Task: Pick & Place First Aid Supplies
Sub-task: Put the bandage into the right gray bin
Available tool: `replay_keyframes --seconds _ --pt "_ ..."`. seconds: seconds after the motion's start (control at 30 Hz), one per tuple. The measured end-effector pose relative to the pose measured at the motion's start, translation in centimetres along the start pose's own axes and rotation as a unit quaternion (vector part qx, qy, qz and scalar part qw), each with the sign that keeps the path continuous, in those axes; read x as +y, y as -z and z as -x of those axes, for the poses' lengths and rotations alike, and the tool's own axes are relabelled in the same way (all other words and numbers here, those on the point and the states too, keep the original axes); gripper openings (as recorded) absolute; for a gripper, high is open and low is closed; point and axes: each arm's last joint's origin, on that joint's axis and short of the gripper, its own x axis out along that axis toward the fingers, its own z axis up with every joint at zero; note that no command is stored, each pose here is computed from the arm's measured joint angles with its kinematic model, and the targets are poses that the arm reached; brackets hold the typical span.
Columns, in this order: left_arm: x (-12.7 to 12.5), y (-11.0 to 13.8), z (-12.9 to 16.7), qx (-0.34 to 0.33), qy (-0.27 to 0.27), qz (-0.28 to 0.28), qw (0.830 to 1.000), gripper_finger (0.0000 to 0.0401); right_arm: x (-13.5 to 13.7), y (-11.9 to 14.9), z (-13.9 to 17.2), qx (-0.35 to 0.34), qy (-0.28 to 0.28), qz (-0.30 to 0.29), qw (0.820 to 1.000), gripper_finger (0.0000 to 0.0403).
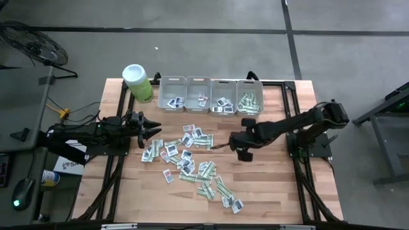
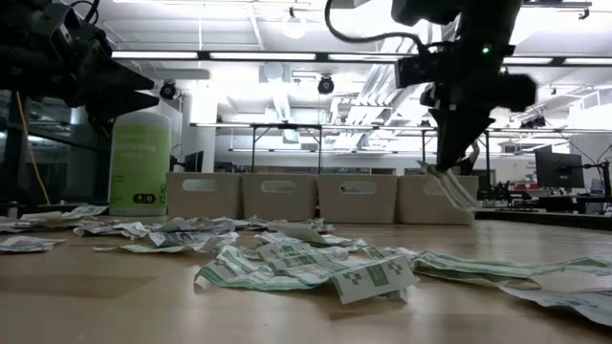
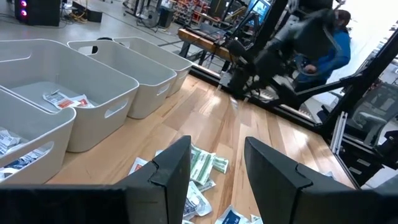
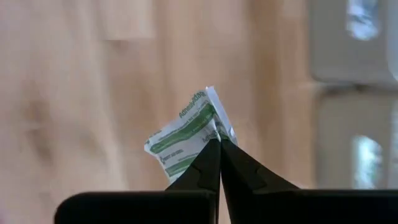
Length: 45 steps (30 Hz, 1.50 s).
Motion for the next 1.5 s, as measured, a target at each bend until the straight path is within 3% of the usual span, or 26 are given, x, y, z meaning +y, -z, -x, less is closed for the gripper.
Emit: replay_keyframes --seconds 0.4,0.93,1.3,1.5 --pt "0.0 0.0 0.0 0.0 0.0 0.0 1.0 0.015 -7.1 0.1 -0.1 -0.002 0.13 -0.148 0.98 0.0" --pt "0.0 0.0 0.0 0.0 0.0 0.0 1.0 0.015 -14.7 1.1 1.7 -0.063 0.185 -0.288 0.938 0.0" --pt "0.0 0.0 0.0 0.0 0.0 0.0 1.0 0.015 -17.4 1.2 -2.2 0.004 0.152 -0.273 0.95 0.0" --pt "0.0 0.0 0.0 0.0 0.0 0.0 1.0 0.015 -18.4 1.5 -3.7 0.014 0.059 -0.291 0.955 0.0"
